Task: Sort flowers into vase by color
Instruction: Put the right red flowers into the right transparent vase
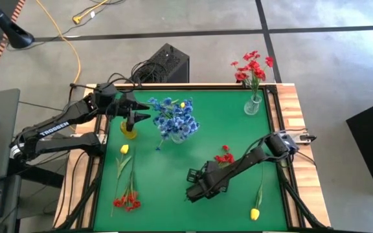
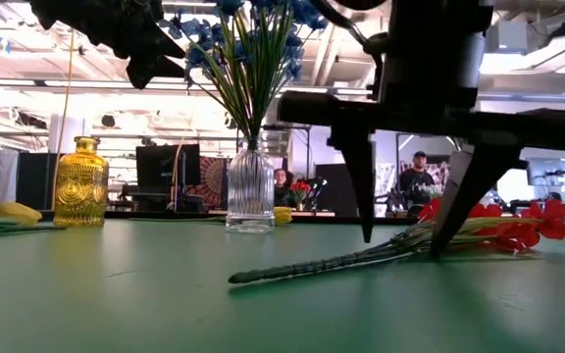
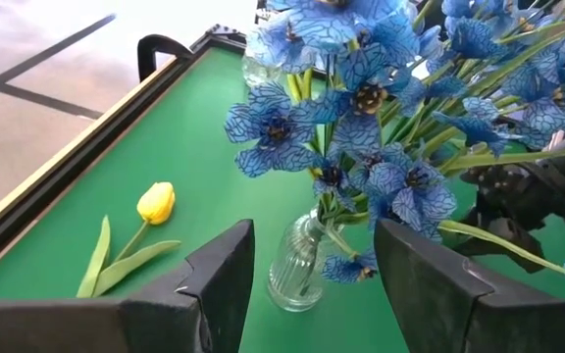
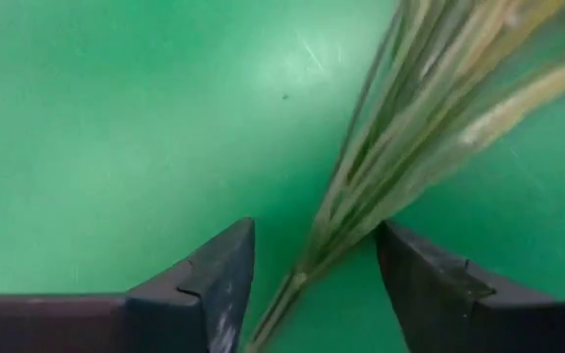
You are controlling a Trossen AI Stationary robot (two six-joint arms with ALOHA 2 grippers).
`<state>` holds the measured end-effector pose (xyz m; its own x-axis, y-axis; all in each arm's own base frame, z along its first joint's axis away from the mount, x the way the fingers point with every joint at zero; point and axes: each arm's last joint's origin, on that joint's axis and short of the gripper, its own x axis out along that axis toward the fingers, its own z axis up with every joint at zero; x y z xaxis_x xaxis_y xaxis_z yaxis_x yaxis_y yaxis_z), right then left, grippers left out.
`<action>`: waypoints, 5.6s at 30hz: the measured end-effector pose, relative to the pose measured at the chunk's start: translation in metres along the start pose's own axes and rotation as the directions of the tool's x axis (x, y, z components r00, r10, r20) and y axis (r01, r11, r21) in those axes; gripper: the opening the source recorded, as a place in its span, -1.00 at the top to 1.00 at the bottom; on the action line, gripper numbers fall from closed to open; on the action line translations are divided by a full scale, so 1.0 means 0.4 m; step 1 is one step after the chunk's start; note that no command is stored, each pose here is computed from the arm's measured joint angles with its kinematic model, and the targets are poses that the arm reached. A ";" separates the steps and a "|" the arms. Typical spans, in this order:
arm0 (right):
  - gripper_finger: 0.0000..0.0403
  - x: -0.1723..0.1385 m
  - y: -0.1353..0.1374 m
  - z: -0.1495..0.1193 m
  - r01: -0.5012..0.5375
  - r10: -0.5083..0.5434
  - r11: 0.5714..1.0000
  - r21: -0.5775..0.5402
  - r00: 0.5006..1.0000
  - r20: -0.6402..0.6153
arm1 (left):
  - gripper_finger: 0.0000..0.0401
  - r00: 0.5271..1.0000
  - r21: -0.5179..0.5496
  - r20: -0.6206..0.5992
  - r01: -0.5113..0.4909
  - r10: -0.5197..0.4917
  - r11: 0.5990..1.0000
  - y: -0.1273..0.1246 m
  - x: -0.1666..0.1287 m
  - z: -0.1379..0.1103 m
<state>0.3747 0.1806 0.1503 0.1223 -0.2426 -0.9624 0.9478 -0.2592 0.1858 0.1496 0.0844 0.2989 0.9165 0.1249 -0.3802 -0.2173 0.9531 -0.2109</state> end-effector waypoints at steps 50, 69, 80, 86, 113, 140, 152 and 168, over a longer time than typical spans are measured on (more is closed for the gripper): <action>0.82 -0.507 -0.182 0.423 0.115 0.610 0.647 -0.754 0.516 0.602 | 0.01 0.999 -0.019 0.017 -0.031 0.031 0.999 0.002 0.000 0.004; 0.82 -0.422 -0.420 0.632 -0.037 0.661 0.733 -0.679 0.277 0.698 | 0.01 0.988 -0.037 0.024 -0.150 0.151 0.988 0.011 -0.001 0.005; 0.82 -0.310 -0.481 0.680 -0.095 0.582 0.809 -0.580 0.271 0.767 | 0.01 0.975 -0.005 0.061 -0.212 0.212 0.977 0.015 -0.002 0.013; 0.82 -0.271 -0.496 0.725 -0.067 0.429 0.902 -0.427 0.262 0.865 | 0.01 0.973 0.005 0.093 -0.212 0.211 0.977 0.015 -0.002 0.021; 0.82 -0.277 -0.522 0.749 -0.013 0.382 0.917 -0.400 0.320 0.867 | 0.01 0.967 0.016 0.106 -0.236 0.233 0.972 0.016 -0.003 0.024; 0.82 -0.212 -0.470 0.758 -0.067 0.212 0.977 -0.202 0.233 0.949 | 0.01 0.960 0.010 0.160 -0.232 0.227 0.973 0.015 -0.004 0.037; 0.82 -0.311 -0.445 0.778 0.022 0.234 0.967 -0.253 0.310 0.921 | 0.01 0.955 0.025 0.163 -0.255 0.248 0.967 0.016 -0.005 0.037; 0.82 -0.340 -0.493 0.811 -0.134 0.536 0.824 -0.551 0.501 0.680 | 0.01 0.954 0.049 0.149 -0.271 0.261 0.961 0.020 0.002 0.035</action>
<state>0.0755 -0.0387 0.3088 0.3691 -0.8959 -0.2474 0.9266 0.3339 0.1730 0.1535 0.0961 0.3095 0.8673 0.4093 -0.2833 -0.4409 0.8958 -0.0557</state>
